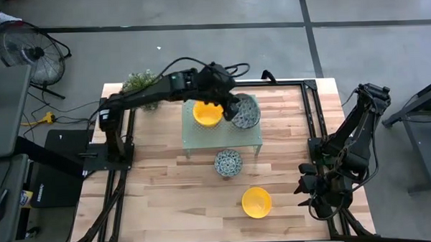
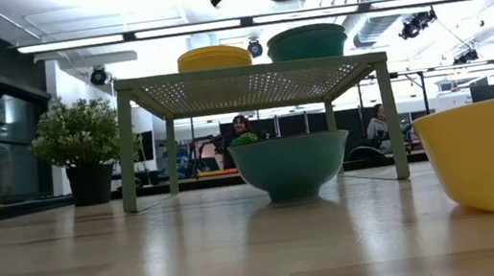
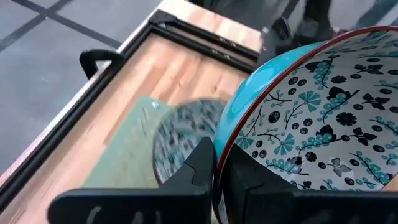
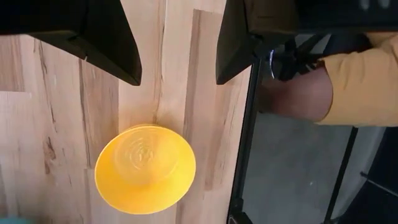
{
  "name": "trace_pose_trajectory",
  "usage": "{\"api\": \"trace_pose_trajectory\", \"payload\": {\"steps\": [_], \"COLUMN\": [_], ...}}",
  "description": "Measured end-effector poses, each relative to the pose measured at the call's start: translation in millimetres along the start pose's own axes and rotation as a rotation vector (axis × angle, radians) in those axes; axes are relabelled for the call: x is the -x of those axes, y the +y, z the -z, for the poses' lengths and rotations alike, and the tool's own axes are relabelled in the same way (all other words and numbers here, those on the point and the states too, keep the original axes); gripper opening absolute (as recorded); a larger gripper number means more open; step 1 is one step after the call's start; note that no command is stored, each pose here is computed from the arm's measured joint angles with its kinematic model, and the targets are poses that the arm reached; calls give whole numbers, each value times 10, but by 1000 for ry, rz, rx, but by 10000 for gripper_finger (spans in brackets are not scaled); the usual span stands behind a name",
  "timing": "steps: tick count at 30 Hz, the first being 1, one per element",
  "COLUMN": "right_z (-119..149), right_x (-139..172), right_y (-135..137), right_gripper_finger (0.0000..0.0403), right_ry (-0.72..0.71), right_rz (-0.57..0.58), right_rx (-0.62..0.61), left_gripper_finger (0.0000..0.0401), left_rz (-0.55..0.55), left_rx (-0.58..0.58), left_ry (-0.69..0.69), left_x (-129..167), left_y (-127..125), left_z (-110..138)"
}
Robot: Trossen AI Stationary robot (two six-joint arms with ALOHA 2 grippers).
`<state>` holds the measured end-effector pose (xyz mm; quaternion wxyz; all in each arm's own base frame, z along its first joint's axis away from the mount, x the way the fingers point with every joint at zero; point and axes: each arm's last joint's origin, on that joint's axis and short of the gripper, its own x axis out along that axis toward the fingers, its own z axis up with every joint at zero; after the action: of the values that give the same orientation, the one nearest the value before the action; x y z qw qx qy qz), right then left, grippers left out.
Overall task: Pick & Place Mini bowls
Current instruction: Stack the bottom left green patterned bowl on top of the green patterned bowl on the shelf
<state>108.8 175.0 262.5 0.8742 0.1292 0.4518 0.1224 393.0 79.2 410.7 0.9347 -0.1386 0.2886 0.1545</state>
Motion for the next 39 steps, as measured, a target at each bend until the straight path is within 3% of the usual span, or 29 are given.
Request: {"api": "trace_pose_trajectory", "payload": {"steps": [12,39], "right_z": [-8,-16], "right_x": [0,0], "right_y": [-5,-10], "right_gripper_finger": [195,195], "right_ry": [-28,-53], "right_rz": [18,35], "right_rx": [-32,-29], "left_gripper_finger": [4,4], "left_rz": [5,-47], "left_rx": [54,52], "left_ry": [53,118], "left_x": [-217,-190], "left_y": [263,308], "left_z": [15,76]}}
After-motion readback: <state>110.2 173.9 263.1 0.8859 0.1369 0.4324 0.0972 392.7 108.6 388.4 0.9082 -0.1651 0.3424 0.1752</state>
